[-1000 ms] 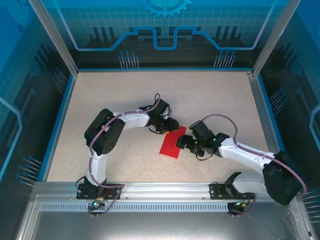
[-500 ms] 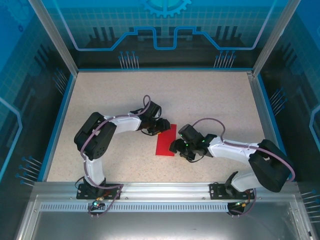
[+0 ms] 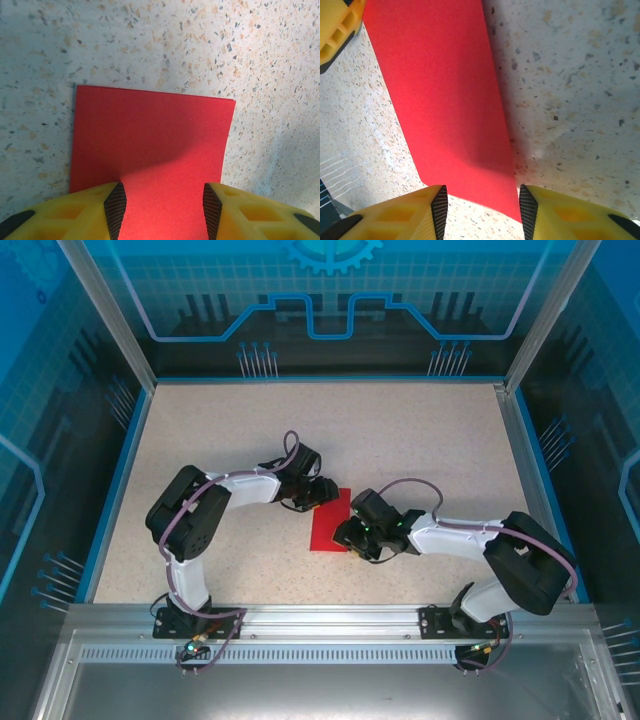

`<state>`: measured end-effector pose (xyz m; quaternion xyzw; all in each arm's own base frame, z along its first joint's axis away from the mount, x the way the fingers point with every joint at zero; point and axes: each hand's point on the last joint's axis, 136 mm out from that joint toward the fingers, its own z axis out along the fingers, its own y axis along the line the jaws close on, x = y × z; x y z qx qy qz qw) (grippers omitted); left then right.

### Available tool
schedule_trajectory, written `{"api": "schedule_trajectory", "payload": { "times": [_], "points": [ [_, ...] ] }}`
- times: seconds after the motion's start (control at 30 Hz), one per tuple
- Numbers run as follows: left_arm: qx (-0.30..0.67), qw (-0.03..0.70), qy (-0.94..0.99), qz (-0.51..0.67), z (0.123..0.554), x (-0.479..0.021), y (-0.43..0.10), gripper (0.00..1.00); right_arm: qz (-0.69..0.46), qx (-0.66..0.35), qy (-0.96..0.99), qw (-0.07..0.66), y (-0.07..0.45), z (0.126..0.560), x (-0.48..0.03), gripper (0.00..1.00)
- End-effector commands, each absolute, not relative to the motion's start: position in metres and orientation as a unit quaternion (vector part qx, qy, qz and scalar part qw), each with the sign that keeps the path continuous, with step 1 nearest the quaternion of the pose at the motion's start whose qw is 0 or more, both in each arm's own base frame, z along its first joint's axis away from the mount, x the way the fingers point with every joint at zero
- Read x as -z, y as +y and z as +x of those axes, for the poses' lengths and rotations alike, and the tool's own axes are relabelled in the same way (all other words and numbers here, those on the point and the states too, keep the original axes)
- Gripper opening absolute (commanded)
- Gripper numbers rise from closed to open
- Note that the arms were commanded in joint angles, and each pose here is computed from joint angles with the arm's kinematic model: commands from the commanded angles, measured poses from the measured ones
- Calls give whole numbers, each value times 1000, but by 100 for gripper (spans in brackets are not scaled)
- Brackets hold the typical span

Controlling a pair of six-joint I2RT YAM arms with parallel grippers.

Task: Fold a paper plane with a square sheet of paper (pick it up from the middle)
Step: Third fold the triangle at the center of the table.

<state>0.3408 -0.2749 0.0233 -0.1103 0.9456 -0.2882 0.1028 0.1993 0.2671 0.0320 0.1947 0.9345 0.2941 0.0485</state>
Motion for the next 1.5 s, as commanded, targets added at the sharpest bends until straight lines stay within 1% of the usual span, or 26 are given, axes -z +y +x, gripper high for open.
{"api": "schedule_trajectory", "payload": {
  "times": [0.0, 0.23, 0.37, 0.5, 0.67, 0.73, 0.97, 1.23, 1.33, 1.47],
  "points": [
    [231, 75, 960, -143, 325, 4, -245, 51, 191, -308, 931, 46, 279, 198, -36, 43],
    [232, 75, 959, -142, 325, 4, -246, 51, 197, -311, 929, 43, 278, 197, -35, 36],
    [232, 75, 959, -143, 325, 4, -245, 51, 206, -305, 929, 39, 273, 192, -31, 30],
    [233, 75, 959, -143, 325, 3, -245, 51, 226, -277, 932, 51, 256, 191, -27, 28],
    [251, 79, 955, -134, 328, -9, -251, 51, 230, -289, 927, 64, 255, 198, -31, 12],
    [260, 86, 953, -130, 330, -17, -254, 51, 227, -300, 924, 63, 259, 201, -33, 8],
    [286, 104, 946, -114, 335, -43, -258, 51, 221, -301, 925, 65, 255, 204, -35, 0],
    [375, 110, 919, -61, 333, -76, -281, 52, 167, -256, 952, 32, 227, 188, -43, 0],
    [392, 104, 912, -52, 334, -74, -289, 51, 148, -250, 957, 23, 219, 182, -49, 0],
    [380, 98, 918, -59, 338, -61, -288, 49, 146, -256, 955, 34, 218, 187, -55, 0]
  ]
}}
